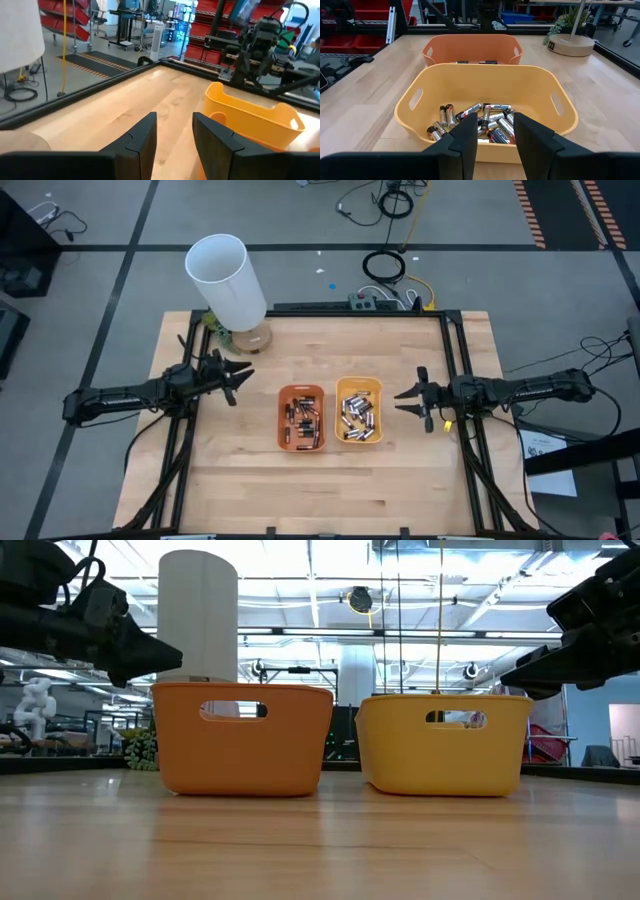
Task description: Sort batteries
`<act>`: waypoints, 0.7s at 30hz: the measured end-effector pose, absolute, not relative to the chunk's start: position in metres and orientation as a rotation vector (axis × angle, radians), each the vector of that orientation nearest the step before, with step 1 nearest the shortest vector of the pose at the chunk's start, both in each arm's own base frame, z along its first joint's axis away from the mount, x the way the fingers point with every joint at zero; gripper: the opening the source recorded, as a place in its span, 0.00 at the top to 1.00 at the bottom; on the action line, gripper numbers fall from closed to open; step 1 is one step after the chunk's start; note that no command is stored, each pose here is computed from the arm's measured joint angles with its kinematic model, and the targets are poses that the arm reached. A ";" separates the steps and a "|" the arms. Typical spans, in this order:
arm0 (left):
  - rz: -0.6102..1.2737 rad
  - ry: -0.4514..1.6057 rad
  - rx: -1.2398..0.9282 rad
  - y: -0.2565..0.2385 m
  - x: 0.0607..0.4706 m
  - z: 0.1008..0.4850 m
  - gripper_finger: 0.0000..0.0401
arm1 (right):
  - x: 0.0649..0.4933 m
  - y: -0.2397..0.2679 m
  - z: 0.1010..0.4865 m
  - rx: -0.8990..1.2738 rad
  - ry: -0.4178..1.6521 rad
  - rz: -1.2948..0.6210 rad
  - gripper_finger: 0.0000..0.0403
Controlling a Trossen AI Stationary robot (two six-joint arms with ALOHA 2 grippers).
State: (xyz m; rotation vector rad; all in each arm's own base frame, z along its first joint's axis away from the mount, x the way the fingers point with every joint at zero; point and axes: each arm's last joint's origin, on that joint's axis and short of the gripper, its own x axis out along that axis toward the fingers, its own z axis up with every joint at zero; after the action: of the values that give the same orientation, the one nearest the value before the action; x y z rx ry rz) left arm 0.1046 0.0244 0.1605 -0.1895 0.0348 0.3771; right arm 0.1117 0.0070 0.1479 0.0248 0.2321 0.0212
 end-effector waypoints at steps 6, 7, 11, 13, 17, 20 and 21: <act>0.374 0.038 -0.172 0.024 0.105 0.160 0.66 | 0.112 0.007 0.148 0.025 0.232 0.021 0.71; 0.374 0.038 -0.172 0.024 0.105 0.160 0.66 | 0.112 0.007 0.148 0.025 0.232 0.021 0.71; 0.374 0.038 -0.172 0.024 0.105 0.161 0.66 | 0.112 0.007 0.148 0.025 0.232 0.021 0.71; 0.374 0.038 -0.172 0.024 0.105 0.160 0.66 | 0.112 0.007 0.148 0.025 0.232 0.020 0.71; 0.374 0.038 -0.173 0.024 0.105 0.160 0.66 | 0.112 0.007 0.148 0.025 0.232 0.020 0.71; 0.374 0.038 -0.173 0.024 0.105 0.160 0.66 | 0.112 0.007 0.148 0.025 0.232 0.020 0.71; 0.374 0.038 -0.173 0.024 0.105 0.160 0.66 | 0.112 0.007 0.148 0.025 0.231 0.020 0.71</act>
State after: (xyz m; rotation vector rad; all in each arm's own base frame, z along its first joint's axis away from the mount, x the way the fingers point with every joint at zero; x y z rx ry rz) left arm 0.1046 0.0243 0.1604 -0.1727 0.0383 0.3736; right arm 0.1117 0.0070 0.1479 0.0252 0.2314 0.0204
